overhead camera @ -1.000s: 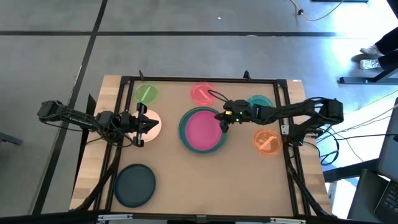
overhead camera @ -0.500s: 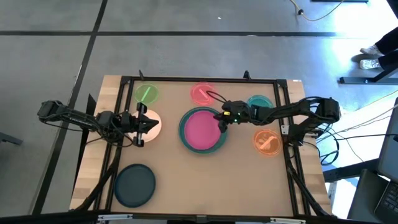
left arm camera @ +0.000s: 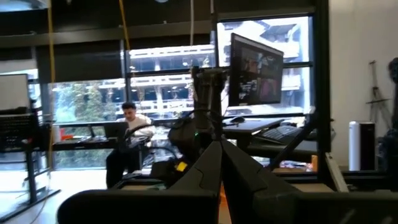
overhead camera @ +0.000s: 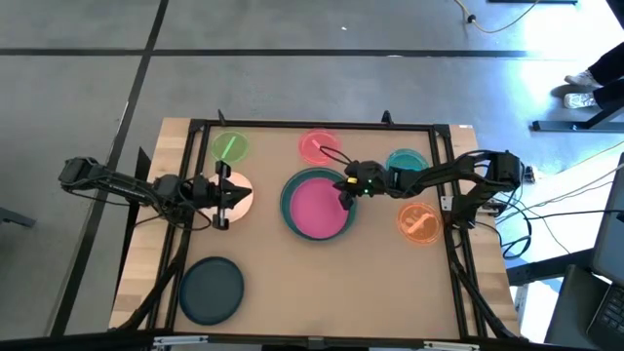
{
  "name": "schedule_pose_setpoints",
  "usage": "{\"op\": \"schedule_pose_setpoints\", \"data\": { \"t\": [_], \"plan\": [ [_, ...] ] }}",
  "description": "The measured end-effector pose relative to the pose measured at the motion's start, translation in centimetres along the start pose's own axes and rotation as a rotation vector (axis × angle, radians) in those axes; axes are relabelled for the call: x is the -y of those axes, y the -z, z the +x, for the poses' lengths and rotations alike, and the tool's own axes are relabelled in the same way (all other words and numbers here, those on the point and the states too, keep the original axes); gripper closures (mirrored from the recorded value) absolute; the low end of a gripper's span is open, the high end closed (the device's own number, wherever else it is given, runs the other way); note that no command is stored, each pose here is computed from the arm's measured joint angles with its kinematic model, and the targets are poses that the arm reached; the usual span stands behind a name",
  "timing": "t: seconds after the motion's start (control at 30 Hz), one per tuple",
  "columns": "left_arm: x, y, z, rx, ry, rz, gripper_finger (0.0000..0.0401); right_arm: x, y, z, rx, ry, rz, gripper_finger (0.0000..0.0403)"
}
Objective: Stack plastic plates
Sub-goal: Stack the pink plate on top of the green plate, then stack the black plate on top of the pink plate
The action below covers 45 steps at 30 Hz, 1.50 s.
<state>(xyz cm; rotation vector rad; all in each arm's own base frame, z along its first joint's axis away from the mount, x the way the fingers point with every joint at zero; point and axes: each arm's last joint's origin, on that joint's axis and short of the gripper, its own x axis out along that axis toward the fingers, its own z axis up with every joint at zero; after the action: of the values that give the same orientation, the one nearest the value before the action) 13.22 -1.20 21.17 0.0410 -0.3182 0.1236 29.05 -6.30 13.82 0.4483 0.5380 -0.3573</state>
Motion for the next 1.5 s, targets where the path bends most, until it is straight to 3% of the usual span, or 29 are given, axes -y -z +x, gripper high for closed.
{"op": "schedule_pose_setpoints", "data": {
  "t": [0.17, 0.4, 0.6, 0.83, 1.13, 1.33, 1.5],
  "plan": [
    [-0.1, 0.0, 0.0, -0.004, -0.023, -0.017, 0.0367, 0.1, 0.0, 0.0, 0.011, 0.024, -0.001, 0.039],
    [-0.1, 1.0, 0.2, -0.092, -0.063, -0.001, 0.0294, 0.2, 0.0, 0.2, 0.019, 0.045, -0.004, 0.0299],
    [0.5, 0.7, 1.8, -0.184, 0.003, 0.022, 0.0284, -0.8, -1.4, -1.5, 0.051, -0.106, -0.173, 0.0251],
    [1.6, -0.2, 5.6, -0.529, 0.033, 0.076, 0.0285, -4.2, -2.3, -5.3, 0.149, -0.339, -0.385, 0.0247],
    [5.1, -3.1, 7.0, -1.0, 0.095, -0.029, 0.0286, -9.1, 2.7, -7.4, 0.072, -0.554, -0.558, 0.0246],
    [8.4, -3.6, 6.0, -1.229, 0.136, -0.109, 0.0286, -10.7, 5.0, -7.6, 0.045, -0.468, -0.56, 0.0246],
    [11.3, -2.7, 4.7, -1.354, 0.186, -0.175, 0.0286, -10.7, 5.2, -7.5, 0.076, -0.374, -0.561, 0.0246]
  ]
}}
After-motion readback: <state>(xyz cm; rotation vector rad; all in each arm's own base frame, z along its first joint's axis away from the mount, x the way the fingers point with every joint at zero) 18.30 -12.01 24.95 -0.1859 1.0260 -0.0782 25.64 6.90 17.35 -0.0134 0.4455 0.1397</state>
